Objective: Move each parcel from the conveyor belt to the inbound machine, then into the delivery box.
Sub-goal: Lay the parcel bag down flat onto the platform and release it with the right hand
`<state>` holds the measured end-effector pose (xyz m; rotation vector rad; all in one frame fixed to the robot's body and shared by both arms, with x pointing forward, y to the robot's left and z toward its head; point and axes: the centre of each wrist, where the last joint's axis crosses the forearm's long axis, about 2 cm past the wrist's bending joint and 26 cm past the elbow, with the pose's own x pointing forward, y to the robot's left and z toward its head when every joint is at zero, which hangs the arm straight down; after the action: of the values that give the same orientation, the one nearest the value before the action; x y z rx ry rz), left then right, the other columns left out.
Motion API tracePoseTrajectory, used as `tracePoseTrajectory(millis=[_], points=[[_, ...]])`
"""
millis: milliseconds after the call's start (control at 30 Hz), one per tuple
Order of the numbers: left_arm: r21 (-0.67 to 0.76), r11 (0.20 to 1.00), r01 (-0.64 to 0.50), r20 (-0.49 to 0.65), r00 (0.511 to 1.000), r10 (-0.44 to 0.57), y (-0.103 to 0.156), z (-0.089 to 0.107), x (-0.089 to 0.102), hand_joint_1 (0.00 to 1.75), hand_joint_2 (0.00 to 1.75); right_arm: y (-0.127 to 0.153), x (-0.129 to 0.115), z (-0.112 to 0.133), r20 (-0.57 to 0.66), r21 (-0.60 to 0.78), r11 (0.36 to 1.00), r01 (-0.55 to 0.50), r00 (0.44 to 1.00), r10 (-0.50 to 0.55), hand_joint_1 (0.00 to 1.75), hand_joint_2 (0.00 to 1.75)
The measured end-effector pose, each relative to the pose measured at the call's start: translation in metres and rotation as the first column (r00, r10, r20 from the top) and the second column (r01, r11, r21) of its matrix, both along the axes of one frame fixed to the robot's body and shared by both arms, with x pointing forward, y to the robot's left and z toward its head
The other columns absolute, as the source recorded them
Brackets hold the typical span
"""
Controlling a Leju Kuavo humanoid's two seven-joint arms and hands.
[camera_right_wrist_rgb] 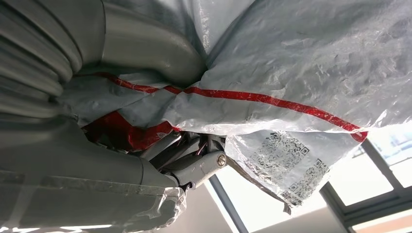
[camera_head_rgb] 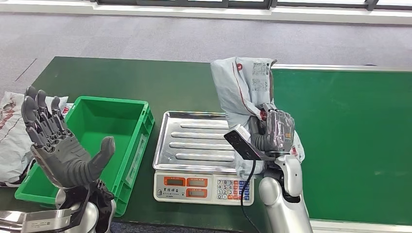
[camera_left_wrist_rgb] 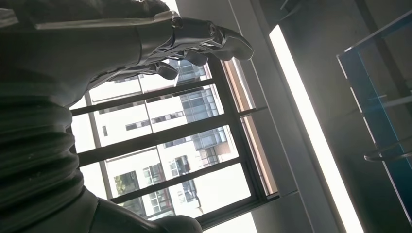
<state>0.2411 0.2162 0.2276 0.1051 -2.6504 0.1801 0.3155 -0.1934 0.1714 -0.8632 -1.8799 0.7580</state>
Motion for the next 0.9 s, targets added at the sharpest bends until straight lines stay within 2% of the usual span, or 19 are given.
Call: tracePoseTrajectory(millis=[200,367,467,900], points=[[-0.005,1.000,0.004,-0.005,1.000,-0.004,-0.001,-0.001,0.002,0.00,1.75,0.011,0.003,-0.006,-0.046,0.019,0.997,-0.068,0.997,0.069,1.75,1.75],[-0.009,1.000,0.014,-0.006,1.000,-0.014,-0.003,-0.001,0.005,0.00,1.75,0.022,0.004,-0.018,-0.130,0.078,0.974,-0.214,0.966,0.223,1.75,1.75],[-0.009,1.000,0.019,-0.010,1.000,-0.020,-0.004,-0.002,0.006,0.00,1.75,0.028,0.003,-0.024,-0.164,0.102,0.958,-0.267,0.945,0.281,1.75,1.75],[-0.006,1.000,0.024,-0.012,1.000,-0.024,-0.005,-0.002,0.006,0.00,1.75,0.039,-0.001,-0.035,-0.220,0.106,0.942,-0.319,0.916,0.336,1.75,1.75]])
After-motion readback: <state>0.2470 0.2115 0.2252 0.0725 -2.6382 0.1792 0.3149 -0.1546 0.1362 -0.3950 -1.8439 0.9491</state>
